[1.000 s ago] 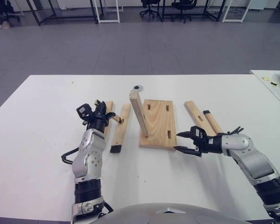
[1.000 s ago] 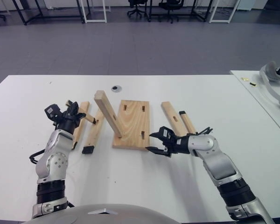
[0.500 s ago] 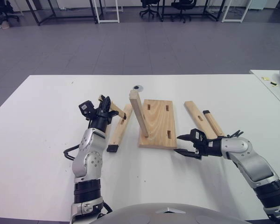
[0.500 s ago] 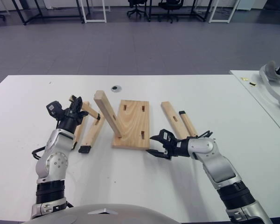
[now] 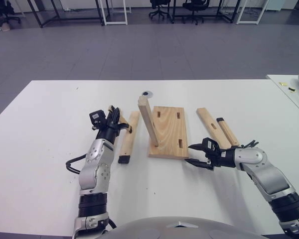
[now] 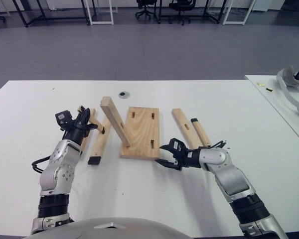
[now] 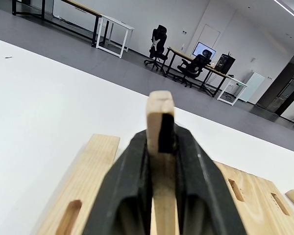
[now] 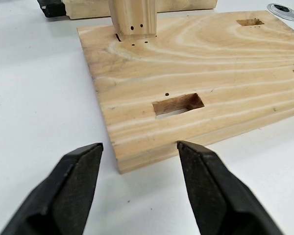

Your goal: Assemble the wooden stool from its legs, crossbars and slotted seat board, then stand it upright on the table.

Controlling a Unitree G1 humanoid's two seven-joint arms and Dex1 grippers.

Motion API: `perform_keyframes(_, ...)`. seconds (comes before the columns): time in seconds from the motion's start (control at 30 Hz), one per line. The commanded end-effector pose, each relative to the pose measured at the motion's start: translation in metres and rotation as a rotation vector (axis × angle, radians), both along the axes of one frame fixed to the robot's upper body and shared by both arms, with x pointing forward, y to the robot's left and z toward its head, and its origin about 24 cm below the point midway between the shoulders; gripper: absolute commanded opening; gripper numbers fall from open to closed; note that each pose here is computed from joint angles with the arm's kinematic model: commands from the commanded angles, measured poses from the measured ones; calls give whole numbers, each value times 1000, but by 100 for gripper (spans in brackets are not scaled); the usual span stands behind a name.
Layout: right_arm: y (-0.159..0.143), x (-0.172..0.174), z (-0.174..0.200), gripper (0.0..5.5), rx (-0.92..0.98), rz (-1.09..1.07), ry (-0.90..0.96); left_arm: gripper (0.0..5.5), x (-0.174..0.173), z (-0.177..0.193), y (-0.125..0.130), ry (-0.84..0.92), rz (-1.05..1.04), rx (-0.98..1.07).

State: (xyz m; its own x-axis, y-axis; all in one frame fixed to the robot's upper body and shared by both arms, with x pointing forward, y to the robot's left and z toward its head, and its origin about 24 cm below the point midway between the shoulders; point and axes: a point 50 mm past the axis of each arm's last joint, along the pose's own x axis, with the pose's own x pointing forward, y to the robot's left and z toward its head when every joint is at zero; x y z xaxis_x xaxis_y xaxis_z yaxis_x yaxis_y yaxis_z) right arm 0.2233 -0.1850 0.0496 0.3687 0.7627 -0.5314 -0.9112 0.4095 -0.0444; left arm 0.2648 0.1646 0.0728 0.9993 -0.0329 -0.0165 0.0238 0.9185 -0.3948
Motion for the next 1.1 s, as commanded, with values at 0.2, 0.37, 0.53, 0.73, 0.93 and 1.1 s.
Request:
perform_keyframes(0.2,-1,-2,-4,284,-27,-5,-2,39,-13,-26,6,146,17,157)
perform_keyframes(0.37,-4,-1,-7,284,-58,-18,-8,39,-24,-55,6,265,33,317)
perform_keyframes(0.53,-4,-2,-10,284,-77,-25,-8,39,-36,-74,-2,343,18,418)
perform_keyframes(0.73,-7,-1,-12,284,-106,-29,-6,39,-55,-98,-5,469,-12,442)
perform_keyframes(0.93,-5,0,-14,284,-116,-25,-9,39,-57,-105,-14,511,-72,455)
perform_keyframes(1.1,-5,0,-15,284,-121,-26,-11,39,-58,-105,-10,518,-24,405)
